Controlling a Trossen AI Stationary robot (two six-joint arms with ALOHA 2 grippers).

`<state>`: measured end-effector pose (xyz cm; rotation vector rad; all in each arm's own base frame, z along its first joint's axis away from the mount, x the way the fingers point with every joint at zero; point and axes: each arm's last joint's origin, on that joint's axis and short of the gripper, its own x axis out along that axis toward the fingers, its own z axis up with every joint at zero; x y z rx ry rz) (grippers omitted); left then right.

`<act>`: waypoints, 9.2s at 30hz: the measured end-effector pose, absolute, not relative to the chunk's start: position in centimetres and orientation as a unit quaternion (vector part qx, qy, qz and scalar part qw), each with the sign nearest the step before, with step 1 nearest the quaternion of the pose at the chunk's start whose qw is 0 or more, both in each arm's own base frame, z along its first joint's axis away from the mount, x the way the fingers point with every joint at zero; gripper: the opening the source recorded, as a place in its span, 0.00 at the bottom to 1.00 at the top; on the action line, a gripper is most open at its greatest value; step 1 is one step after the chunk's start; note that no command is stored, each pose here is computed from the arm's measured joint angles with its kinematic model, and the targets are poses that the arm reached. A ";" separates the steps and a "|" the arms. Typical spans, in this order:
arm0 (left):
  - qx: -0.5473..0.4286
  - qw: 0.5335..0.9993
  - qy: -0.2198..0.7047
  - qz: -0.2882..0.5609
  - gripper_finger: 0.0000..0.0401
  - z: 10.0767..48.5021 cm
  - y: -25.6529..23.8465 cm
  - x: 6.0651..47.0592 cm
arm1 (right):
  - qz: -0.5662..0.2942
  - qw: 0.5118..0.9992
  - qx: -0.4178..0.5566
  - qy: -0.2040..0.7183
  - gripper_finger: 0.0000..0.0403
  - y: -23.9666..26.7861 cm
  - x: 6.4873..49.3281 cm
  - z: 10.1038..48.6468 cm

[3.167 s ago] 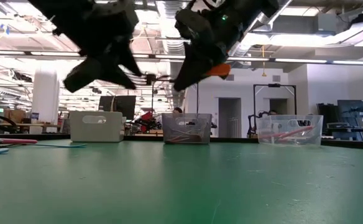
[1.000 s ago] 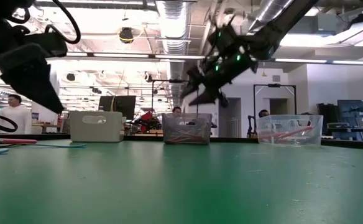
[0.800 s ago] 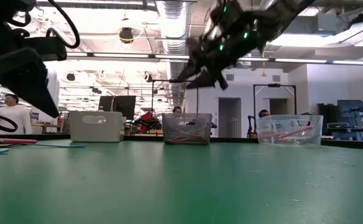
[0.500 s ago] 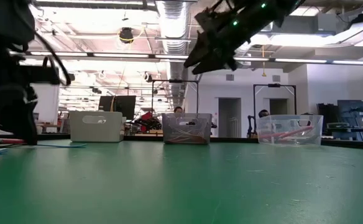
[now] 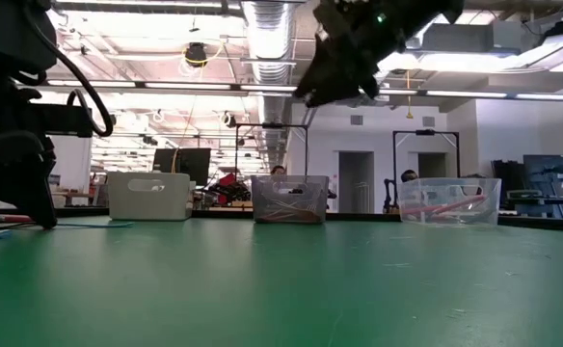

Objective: Sort silverware by color (type)
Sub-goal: Put the blue fork into the white bin, then put the pink fork into the transparent bin

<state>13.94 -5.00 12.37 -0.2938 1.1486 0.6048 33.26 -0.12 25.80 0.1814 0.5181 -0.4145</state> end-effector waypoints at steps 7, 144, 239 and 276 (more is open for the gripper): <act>-0.103 0.817 0.497 0.275 0.01 13.6 -5.3 15.3 | -0.185 0.942 0.147 0.240 0.55 1.1 32.0 21.7; -0.035 0.859 0.289 0.422 0.00 29.3 10.0 17.2 | -0.102 0.976 0.148 0.127 0.39 5.2 38.4 14.8; 0.071 0.872 0.470 0.117 0.07 17.8 4.9 26.9 | -0.230 0.954 0.083 0.173 0.42 7.6 33.9 20.1; 0.013 0.974 0.190 0.118 0.11 22.3 -1.0 30.5 | -0.230 0.959 0.144 0.081 0.21 4.9 34.6 22.9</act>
